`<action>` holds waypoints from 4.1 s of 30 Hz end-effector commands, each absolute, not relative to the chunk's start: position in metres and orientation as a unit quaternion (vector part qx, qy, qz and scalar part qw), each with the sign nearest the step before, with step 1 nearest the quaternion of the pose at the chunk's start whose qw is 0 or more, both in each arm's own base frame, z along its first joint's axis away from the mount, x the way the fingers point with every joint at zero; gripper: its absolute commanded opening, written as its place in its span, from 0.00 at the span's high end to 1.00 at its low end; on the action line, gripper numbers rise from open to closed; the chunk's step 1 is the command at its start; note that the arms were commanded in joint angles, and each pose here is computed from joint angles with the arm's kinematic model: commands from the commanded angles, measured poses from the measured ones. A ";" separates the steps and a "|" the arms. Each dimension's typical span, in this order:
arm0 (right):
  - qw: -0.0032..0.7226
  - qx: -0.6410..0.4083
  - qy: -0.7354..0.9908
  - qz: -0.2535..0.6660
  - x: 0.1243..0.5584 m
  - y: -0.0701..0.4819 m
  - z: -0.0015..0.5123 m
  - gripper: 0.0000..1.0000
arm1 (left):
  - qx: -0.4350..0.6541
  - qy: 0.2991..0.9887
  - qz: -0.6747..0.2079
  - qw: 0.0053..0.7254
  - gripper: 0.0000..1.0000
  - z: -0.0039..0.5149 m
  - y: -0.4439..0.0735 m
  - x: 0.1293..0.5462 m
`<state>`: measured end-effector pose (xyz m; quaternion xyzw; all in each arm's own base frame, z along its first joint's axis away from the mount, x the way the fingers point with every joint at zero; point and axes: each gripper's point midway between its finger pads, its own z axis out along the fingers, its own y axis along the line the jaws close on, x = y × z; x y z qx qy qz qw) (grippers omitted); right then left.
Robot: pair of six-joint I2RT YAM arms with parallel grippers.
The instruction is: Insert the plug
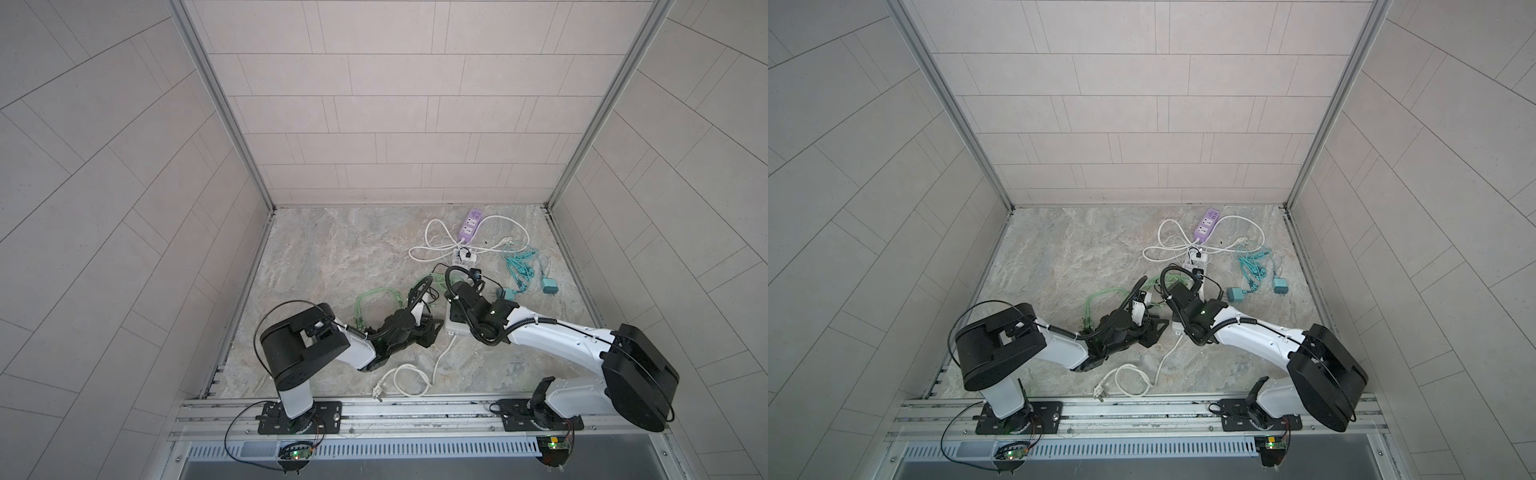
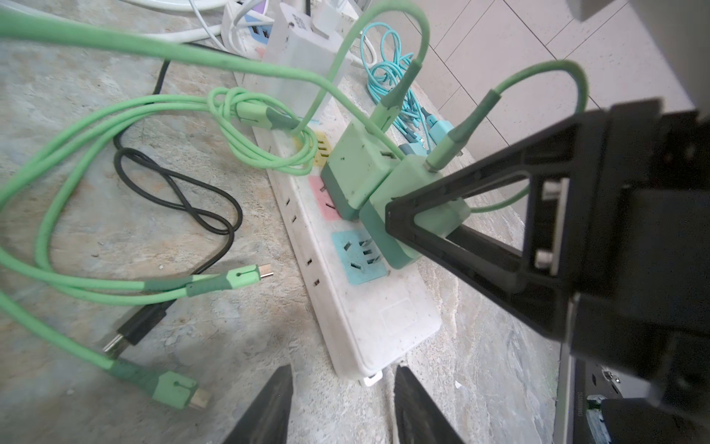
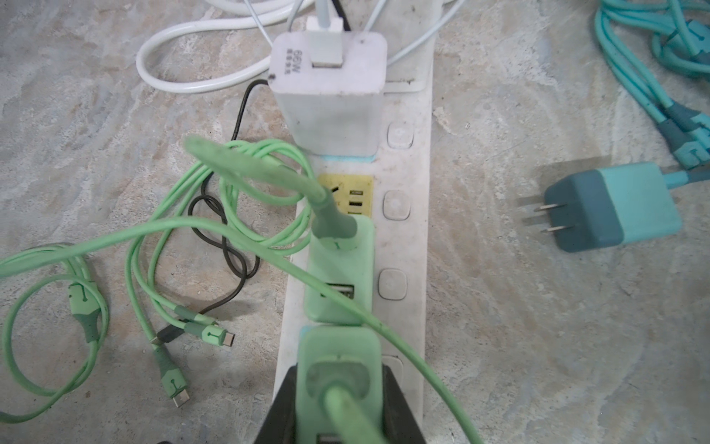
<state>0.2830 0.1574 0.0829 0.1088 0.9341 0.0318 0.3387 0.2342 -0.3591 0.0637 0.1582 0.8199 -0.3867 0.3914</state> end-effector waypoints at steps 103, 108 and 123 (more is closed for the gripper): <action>0.114 -0.132 0.984 0.023 0.270 0.342 -0.004 1.00 | -0.109 0.852 -0.133 0.495 0.29 0.164 -0.112 0.247; 0.105 -0.153 0.982 0.034 0.279 0.346 0.009 0.90 | -0.112 0.861 -0.141 0.477 0.22 0.155 -0.113 0.242; 0.188 -0.168 0.963 0.091 0.297 0.348 0.104 0.56 | -0.034 0.927 -0.154 0.342 0.15 0.107 -0.152 0.224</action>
